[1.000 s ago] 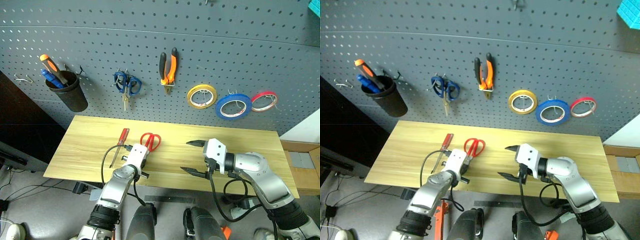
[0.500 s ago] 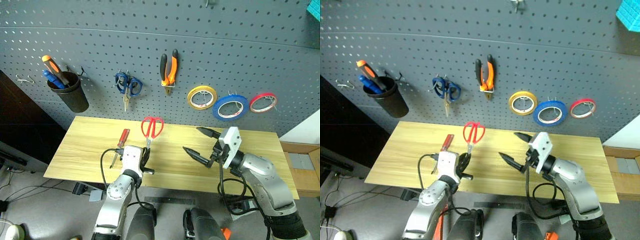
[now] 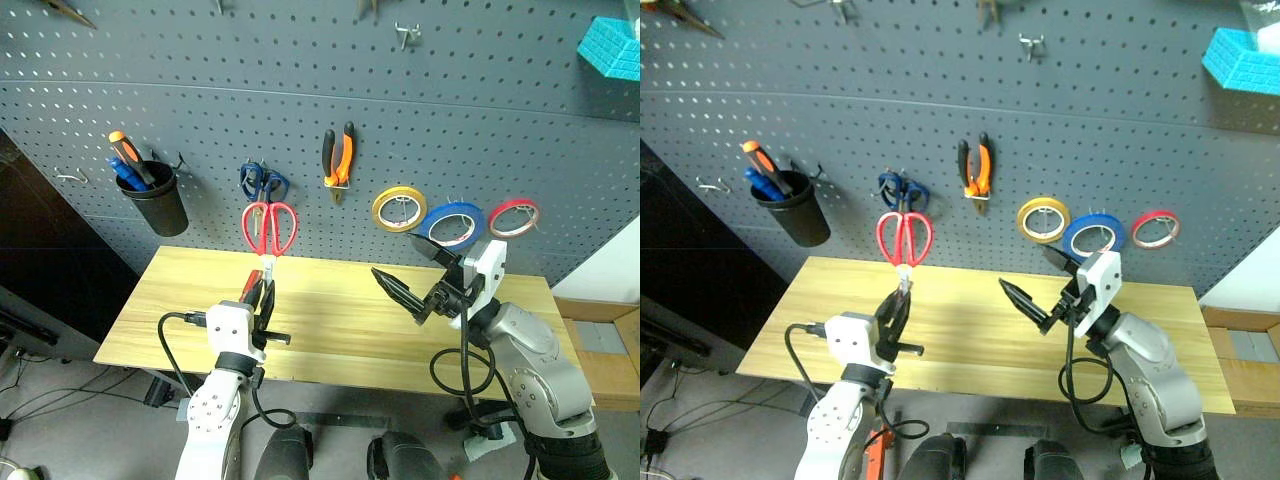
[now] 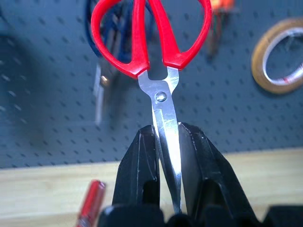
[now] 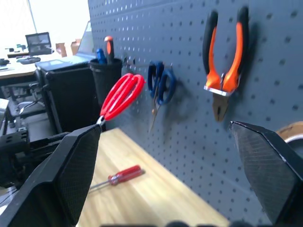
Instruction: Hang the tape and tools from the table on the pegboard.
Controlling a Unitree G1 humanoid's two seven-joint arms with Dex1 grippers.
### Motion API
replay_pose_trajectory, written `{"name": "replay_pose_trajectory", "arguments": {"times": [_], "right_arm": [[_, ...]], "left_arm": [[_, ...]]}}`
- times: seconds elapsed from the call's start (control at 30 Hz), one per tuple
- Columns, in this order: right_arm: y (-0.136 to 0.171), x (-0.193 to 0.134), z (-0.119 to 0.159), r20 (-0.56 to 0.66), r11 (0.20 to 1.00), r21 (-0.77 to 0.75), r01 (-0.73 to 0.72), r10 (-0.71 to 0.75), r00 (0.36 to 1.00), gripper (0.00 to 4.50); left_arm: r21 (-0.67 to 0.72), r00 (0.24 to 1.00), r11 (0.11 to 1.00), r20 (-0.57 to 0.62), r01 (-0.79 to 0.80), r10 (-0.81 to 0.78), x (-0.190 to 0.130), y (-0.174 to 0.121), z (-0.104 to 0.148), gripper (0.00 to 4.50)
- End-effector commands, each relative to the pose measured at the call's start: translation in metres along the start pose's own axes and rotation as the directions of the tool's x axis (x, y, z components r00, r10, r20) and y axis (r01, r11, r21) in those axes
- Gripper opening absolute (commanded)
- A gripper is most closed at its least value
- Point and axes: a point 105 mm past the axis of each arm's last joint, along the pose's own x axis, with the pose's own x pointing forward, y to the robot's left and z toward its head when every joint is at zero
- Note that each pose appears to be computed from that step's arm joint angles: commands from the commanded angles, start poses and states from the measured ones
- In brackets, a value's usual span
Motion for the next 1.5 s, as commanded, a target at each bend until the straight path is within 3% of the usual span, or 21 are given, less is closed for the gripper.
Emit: {"name": "replay_pose_trajectory", "arguments": {"times": [0.03,0.33,0.73,1.33,1.5], "right_arm": [[0.002,0.006,0.016,0.066,0.999,-0.042,-0.011,0.014,0.998,4.5],[-0.001,0.014,0.021,0.097,0.995,-0.09,-0.047,0.055,0.994,4.5],[-0.001,0.017,0.023,0.099,0.993,-0.1,-0.056,0.066,0.993,4.5],[0.0,0.021,0.024,0.101,0.99,-0.132,-0.057,0.071,0.992,4.5],[0.001,0.02,0.025,0.101,0.989,-0.134,-0.06,0.074,0.992,4.5]], "left_arm": [[0.034,0.994,0.999,0.106,-0.027,0.024,0.011,0.006,0.026,0.3],[0.042,0.991,0.998,0.125,-0.045,0.039,0.04,0.024,0.034,0.3],[0.018,0.992,0.998,0.109,-0.066,0.064,0.047,0.031,0.03,0.3],[0.003,0.997,1.0,-0.072,-0.003,0.003,0.053,0.019,-0.001,0.3],[0.015,0.997,1.0,-0.07,-0.026,0.027,0.055,0.023,-0.001,1.96]]}}
